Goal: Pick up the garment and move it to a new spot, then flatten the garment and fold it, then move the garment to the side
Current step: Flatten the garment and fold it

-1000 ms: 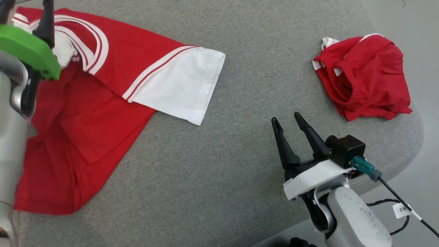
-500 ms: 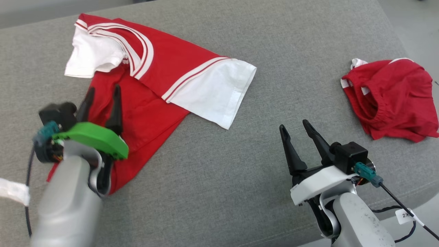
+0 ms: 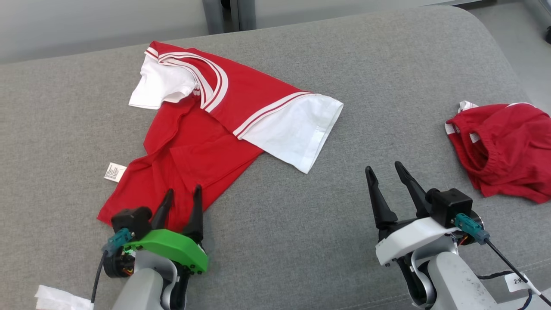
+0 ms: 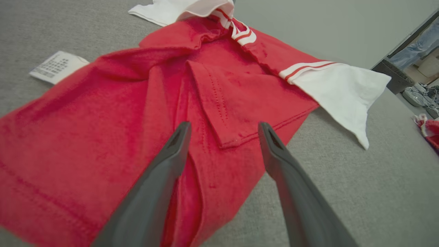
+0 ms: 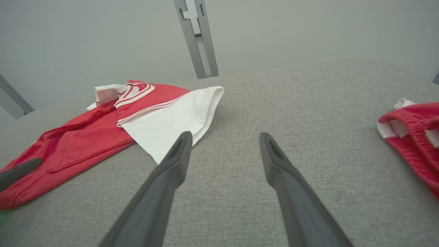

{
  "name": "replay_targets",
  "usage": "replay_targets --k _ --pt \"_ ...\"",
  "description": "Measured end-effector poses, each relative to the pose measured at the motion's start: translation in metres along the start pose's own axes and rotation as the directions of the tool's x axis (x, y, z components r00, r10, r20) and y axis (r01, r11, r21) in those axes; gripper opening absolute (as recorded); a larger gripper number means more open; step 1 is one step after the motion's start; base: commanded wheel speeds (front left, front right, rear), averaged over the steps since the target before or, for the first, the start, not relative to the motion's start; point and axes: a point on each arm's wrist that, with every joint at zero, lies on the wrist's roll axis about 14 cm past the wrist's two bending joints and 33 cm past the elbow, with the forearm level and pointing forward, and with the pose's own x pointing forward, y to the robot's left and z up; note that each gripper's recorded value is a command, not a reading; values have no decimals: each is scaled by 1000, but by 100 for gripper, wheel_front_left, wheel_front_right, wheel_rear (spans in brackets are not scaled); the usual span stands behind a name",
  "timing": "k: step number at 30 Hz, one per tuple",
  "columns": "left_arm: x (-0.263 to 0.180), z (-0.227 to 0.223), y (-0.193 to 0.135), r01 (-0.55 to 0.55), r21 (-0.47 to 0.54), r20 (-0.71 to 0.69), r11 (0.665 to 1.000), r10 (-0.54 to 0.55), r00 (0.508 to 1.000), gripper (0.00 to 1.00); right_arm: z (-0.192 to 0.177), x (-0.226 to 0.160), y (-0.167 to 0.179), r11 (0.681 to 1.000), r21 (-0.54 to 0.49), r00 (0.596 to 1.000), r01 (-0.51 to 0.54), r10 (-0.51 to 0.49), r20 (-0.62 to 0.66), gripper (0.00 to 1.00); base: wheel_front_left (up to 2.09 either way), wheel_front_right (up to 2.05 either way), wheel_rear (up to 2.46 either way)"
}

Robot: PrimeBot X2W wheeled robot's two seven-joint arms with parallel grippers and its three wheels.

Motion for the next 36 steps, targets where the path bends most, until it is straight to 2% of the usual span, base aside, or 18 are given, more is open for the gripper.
replay_targets --k 7,20,31,33,34,36 --pt "0 -10 -12 30 -11 -24 999 -31 999 100 -3 0 0 1000 -1 1000 -2 2 -8 100 0 0 0" --pt "19 -20 -9 29 -9 -65 1000 -30 997 100 -8 3 -7 1000 -9 1000 17 -17 -23 100 0 0 0" --pt "39 -9 -16 56 -34 -28 998 -57 998 100 -13 4 -15 999 -13 999 36 -36 -39 100 0 0 0" --pt "39 -8 -17 59 -34 -24 998 -60 998 25 -13 4 -15 999 -13 998 38 -38 -40 100 0 0 0" --pt "39 -7 -16 58 -34 -21 998 -58 998 0 -13 3 -15 999 -13 998 38 -39 -41 100 0 0 0" --pt "39 -3 -13 44 -41 -9 998 -45 999 0 -13 3 -15 999 -13 998 39 -39 -41 100 0 0 0"
